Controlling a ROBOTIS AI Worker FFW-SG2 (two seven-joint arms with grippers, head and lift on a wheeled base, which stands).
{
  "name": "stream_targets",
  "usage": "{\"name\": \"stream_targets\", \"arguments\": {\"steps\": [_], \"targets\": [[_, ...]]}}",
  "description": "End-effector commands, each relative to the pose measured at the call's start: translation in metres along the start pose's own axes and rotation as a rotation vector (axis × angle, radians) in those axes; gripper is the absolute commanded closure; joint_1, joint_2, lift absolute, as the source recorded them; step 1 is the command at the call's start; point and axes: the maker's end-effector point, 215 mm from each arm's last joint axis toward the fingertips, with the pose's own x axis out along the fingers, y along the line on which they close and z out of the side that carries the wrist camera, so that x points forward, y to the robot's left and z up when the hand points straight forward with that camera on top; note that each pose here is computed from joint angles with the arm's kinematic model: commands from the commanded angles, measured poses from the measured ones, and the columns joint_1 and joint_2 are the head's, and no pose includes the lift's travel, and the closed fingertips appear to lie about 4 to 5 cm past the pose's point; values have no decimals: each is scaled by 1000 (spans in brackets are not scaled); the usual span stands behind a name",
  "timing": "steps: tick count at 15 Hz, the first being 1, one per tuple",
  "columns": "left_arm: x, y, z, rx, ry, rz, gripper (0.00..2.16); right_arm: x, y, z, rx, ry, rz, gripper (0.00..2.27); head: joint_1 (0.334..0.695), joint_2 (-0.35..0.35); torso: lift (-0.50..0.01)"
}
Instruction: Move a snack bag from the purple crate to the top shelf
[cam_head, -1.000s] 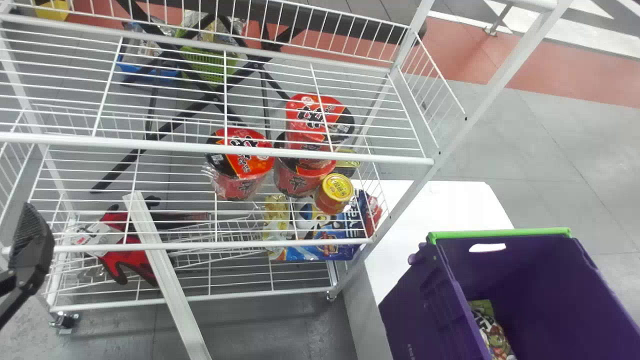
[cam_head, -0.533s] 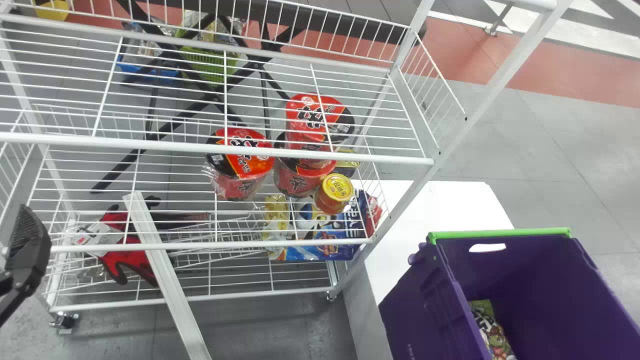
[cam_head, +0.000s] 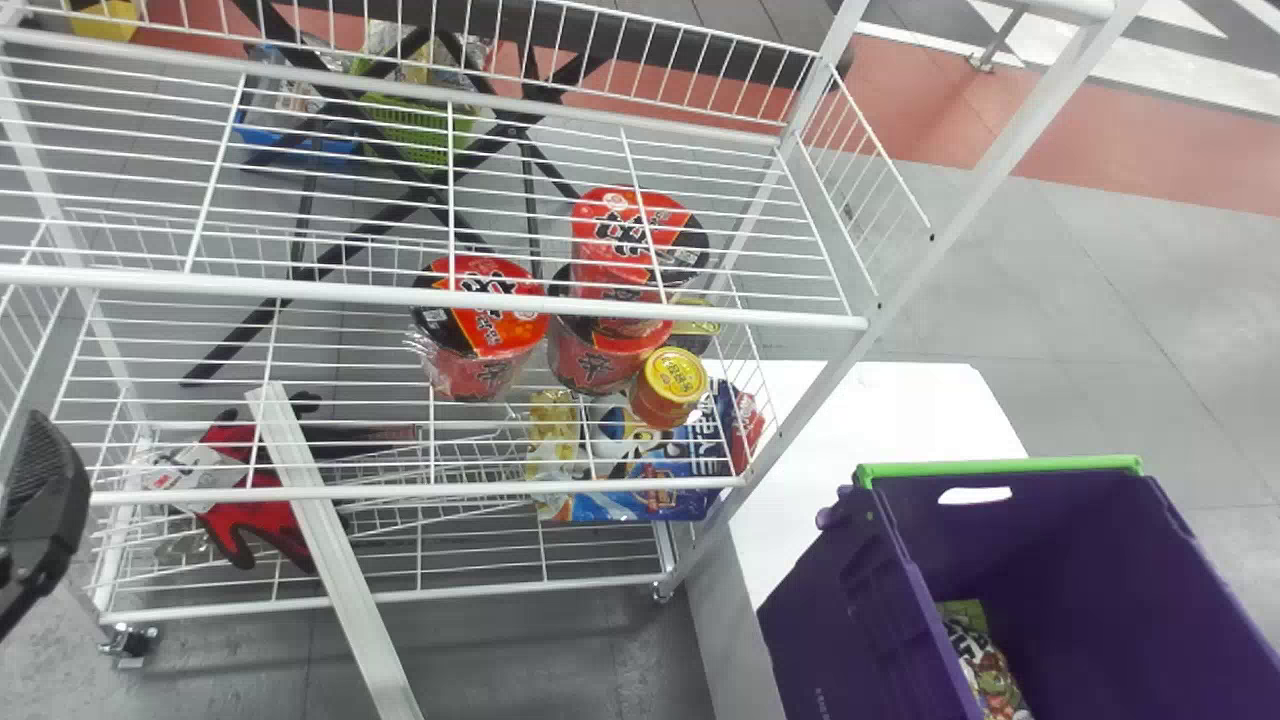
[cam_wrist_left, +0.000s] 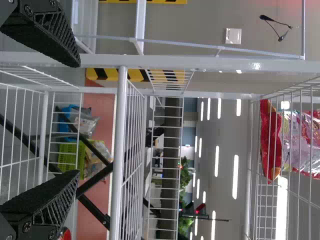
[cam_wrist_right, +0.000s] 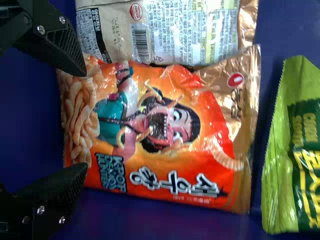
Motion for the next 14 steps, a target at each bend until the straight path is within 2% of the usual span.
{"name": "stream_targets", "arguments": {"steps": [1, 7, 14], "targets": [[1, 4, 1, -3, -5, 5, 39, 4, 6, 8, -20, -25, 1, 201, 695, -350, -454], [-1, 0, -3, -7, 4, -2, 39, 6, 2, 23, -28, -48, -27, 205, 695, -350, -454], [1, 2, -5, -2, 6, 1, 39, 8, 5, 16, -12, -35, -13, 211, 695, -350, -454]]}}
